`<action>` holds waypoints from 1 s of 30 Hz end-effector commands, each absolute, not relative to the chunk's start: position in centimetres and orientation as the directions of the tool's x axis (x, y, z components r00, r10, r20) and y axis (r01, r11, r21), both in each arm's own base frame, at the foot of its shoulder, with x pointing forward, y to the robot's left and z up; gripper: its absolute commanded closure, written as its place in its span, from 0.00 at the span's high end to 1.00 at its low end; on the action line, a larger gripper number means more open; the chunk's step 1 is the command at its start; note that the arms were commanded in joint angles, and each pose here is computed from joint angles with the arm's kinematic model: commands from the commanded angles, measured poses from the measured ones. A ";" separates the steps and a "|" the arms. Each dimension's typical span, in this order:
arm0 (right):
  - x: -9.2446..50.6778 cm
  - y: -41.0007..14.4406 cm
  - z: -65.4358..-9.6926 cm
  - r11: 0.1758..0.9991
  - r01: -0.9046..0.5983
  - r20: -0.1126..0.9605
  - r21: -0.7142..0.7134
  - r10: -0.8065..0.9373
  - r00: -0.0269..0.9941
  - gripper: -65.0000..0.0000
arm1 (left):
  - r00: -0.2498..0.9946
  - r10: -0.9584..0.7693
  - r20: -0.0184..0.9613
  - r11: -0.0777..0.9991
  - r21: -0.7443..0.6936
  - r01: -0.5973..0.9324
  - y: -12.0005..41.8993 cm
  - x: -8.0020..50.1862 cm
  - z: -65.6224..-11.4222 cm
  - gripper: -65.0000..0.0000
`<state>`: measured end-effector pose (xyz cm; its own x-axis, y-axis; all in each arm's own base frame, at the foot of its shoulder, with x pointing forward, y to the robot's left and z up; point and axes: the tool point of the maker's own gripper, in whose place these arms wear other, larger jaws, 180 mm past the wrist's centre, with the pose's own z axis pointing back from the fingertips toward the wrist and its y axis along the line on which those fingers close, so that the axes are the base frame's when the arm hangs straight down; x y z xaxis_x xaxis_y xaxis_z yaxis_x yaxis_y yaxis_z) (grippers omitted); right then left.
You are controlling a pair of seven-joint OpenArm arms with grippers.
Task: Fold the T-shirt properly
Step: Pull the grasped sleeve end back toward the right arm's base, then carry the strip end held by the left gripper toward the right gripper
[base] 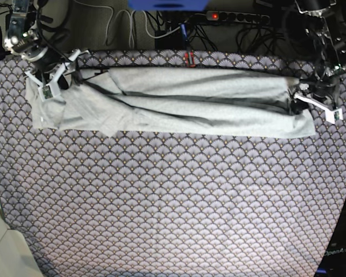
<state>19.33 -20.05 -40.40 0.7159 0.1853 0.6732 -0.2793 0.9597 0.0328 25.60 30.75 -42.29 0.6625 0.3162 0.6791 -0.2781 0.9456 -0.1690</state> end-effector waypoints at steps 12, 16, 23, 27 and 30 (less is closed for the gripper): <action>19.9 -20.1 -39.5 0.958 -0.285 0.701 0.027 0.185 0.688 0.39 | 0.696 0.384 0.607 0.922 -0.207 -0.329 31.2 24.7 -45.5 0.15; 19.9 -20.1 -39.4 0.958 -0.286 0.701 0.026 0.187 0.688 0.39 | 0.690 0.382 0.615 0.922 -0.210 -0.324 31.1 24.9 -45.2 0.14; 19.8 -20.0 -39.5 0.958 -0.284 0.702 0.030 0.182 0.689 0.39 | 0.636 0.327 0.699 0.943 -0.200 -0.265 30.3 27.1 -41.4 0.01; 19.8 -20.0 -39.5 0.959 -0.283 0.702 0.031 0.181 0.689 0.39 | 0.559 0.283 0.779 0.958 -0.203 -0.203 28.3 29.1 -37.3 0.01; 19.9 -20.0 -39.5 0.959 -0.283 0.703 0.031 0.181 0.688 0.39 | 0.550 0.222 0.805 0.975 -0.197 -0.105 24.8 29.9 -34.2 0.01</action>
<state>19.25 -19.96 -40.45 0.7170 0.1830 0.6726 -0.2783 0.9598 0.0355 29.17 25.16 -35.48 0.5881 0.2303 0.7753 -0.1364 0.9731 -0.1855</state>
